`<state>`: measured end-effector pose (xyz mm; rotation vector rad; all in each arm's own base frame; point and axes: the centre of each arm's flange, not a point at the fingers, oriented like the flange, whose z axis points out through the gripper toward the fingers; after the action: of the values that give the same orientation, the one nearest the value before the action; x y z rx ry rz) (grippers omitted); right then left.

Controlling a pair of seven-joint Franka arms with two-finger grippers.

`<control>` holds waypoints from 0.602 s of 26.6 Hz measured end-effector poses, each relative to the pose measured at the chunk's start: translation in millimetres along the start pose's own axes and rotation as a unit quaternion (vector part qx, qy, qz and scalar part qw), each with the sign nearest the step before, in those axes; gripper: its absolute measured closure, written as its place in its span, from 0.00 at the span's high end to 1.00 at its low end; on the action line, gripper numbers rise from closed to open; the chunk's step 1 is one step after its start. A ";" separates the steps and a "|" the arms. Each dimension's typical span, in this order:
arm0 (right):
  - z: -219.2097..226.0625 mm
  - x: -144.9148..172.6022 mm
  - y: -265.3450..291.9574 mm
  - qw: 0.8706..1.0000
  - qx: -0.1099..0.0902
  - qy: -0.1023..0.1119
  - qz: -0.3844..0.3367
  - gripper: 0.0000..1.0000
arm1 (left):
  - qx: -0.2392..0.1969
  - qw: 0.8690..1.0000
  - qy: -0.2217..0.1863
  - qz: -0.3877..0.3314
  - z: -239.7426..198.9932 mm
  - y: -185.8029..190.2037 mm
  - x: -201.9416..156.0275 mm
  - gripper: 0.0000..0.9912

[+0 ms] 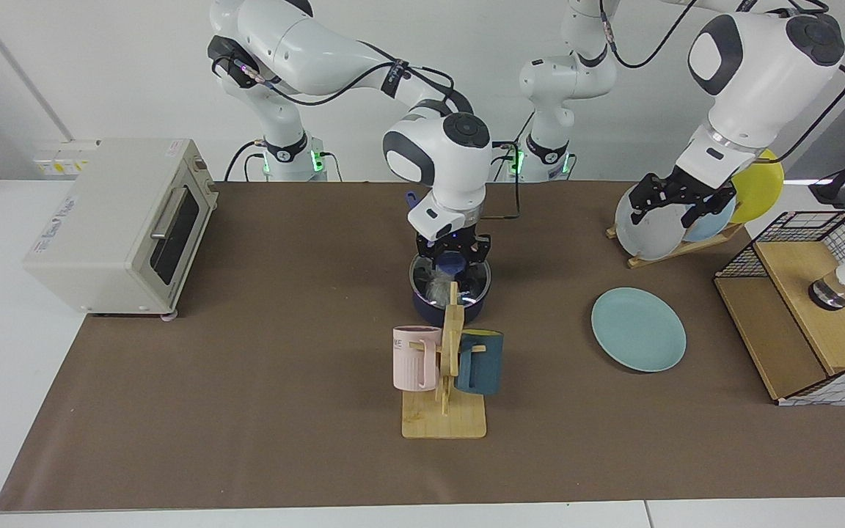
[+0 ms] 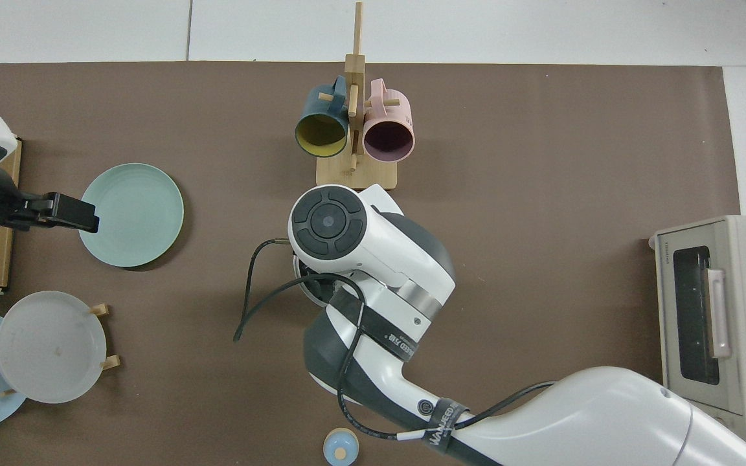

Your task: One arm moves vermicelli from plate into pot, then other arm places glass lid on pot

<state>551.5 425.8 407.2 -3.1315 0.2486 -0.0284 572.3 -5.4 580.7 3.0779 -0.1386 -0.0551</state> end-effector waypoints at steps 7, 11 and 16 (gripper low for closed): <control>-0.6 -1.2 -1.1 1.000 0.001 0.000 -0.001 0.66 | 0.000 1.000 0.000 0.000 -0.1 -0.5 0.0 1.00; -0.5 -6.3 -4.2 1.000 0.002 -0.002 -0.006 0.66 | 0.000 1.000 0.000 0.000 -0.1 -0.5 0.0 1.00; 3.6 -10.0 -4.9 1.000 -0.002 -0.005 -0.009 0.66 | 0.000 1.000 0.000 0.000 -0.1 -0.5 0.0 1.00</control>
<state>542.5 432.3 403.5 -3.1363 0.2193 -0.0116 572.3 -4.9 580.8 3.0780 -0.1372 -0.0548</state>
